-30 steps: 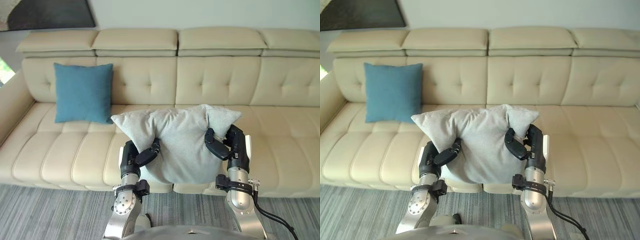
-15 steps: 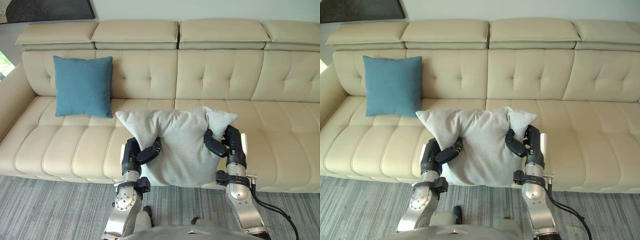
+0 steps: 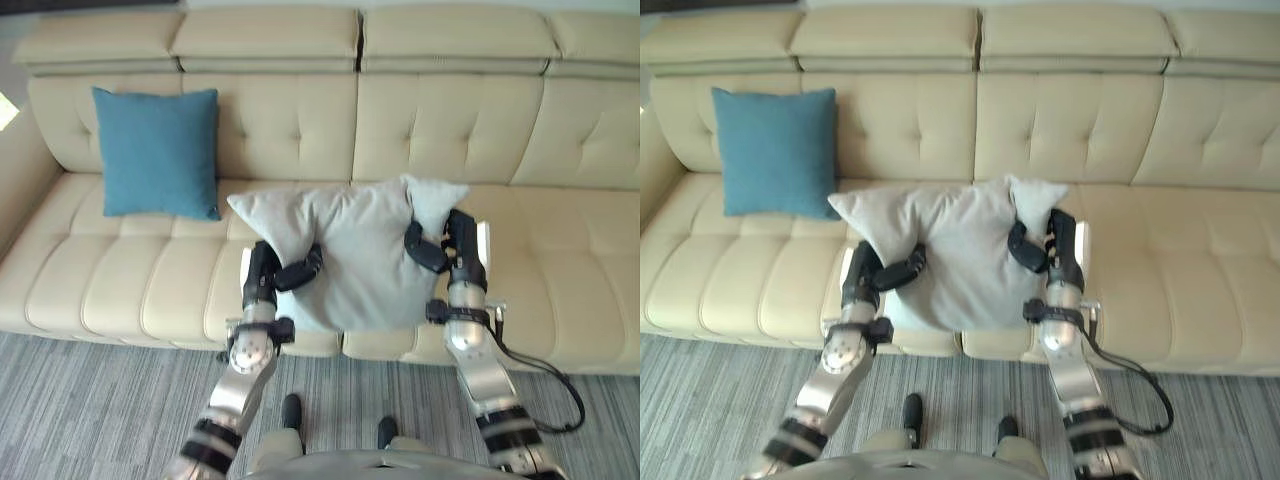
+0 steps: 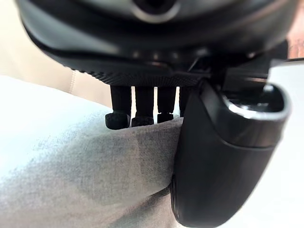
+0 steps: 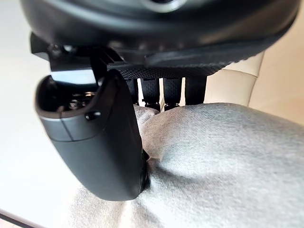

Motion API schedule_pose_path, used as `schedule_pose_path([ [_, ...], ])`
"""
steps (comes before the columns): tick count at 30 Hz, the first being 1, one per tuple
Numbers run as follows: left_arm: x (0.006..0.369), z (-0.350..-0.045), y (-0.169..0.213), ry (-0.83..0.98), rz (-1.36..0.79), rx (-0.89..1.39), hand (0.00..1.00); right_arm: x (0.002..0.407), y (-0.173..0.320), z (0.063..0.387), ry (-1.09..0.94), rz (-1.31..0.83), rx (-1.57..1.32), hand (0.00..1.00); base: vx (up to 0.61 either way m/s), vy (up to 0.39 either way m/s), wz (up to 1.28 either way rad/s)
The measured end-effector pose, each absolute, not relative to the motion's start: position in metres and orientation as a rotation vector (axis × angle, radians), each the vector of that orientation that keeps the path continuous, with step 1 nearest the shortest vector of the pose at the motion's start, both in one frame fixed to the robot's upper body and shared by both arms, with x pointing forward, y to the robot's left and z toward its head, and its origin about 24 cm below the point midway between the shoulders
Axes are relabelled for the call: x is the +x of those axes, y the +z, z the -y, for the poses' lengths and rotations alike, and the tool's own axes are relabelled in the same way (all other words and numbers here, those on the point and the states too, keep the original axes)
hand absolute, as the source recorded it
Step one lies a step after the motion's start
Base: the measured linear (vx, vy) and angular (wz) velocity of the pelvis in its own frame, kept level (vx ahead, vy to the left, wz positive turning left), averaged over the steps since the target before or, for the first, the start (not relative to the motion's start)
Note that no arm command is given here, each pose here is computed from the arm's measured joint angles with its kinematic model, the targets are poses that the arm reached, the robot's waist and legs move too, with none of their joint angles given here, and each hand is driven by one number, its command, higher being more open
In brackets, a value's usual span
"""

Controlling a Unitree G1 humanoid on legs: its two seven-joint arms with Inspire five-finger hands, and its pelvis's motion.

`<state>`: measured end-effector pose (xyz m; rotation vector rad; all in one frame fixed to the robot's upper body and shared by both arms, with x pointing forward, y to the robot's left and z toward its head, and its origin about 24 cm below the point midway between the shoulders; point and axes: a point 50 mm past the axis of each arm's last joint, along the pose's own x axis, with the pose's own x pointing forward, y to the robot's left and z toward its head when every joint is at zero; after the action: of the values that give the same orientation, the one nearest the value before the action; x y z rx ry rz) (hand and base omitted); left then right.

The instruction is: Pick up cushions and gather them together orderly.

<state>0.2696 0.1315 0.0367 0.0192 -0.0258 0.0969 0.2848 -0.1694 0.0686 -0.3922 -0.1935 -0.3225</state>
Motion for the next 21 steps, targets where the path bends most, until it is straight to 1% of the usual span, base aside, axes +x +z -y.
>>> schedule_pose_path([
  [3, 0.307, -0.127, 0.078, 0.130, 0.172, 0.073, 0.00, 0.313, 0.113, 0.166, -0.396, 0.352, -0.412, 0.00, -0.16, -0.004, -0.04],
  [9, 0.356, -0.132, 0.155, 0.208, 0.402, 0.194, 0.00, 0.343, 0.190, 0.156, -0.515, 0.588, -0.393, 0.00, -0.15, -0.061, -0.06],
  [10, 0.363, -0.132, 0.172, 0.224, 0.443, 0.206, 0.00, 0.349, 0.205, 0.155, -0.540, 0.622, -0.388, 0.00, -0.16, -0.108, 0.00],
  [12, 0.379, -0.136, 0.217, 0.275, 0.539, 0.222, 0.00, 0.364, 0.244, 0.149, -0.584, 0.696, -0.375, 0.00, -0.17, -0.144, -0.02],
  [13, 0.380, -0.137, 0.221, 0.281, 0.547, 0.226, 0.00, 0.365, 0.248, 0.148, -0.586, 0.702, -0.373, 1.00, -0.14, -0.151, -0.02],
  [14, 0.383, -0.137, 0.233, 0.293, 0.571, 0.235, 1.00, 0.367, 0.258, 0.147, -0.593, 0.717, -0.370, 1.00, -0.11, -0.153, 0.00],
  [15, 0.386, -0.138, 0.246, 0.306, 0.594, 0.241, 1.00, 0.369, 0.269, 0.146, -0.608, 0.736, -0.367, 1.00, -0.09, -0.127, 0.00],
  [16, 0.387, -0.138, 0.248, 0.308, 0.597, 0.241, 1.00, 0.369, 0.270, 0.146, -0.609, 0.738, -0.367, 1.00, -0.08, -0.122, 0.03],
  [19, 0.389, -0.135, 0.278, 0.333, 0.660, 0.222, 1.00, 0.369, 0.294, 0.148, -0.653, 0.783, -0.326, 1.00, -0.05, -0.124, 0.07],
  [21, 0.388, -0.136, 0.286, 0.345, 0.677, 0.199, 1.00, 0.368, 0.302, 0.150, -0.668, 0.792, -0.281, 1.00, -0.01, -0.108, 0.01],
])
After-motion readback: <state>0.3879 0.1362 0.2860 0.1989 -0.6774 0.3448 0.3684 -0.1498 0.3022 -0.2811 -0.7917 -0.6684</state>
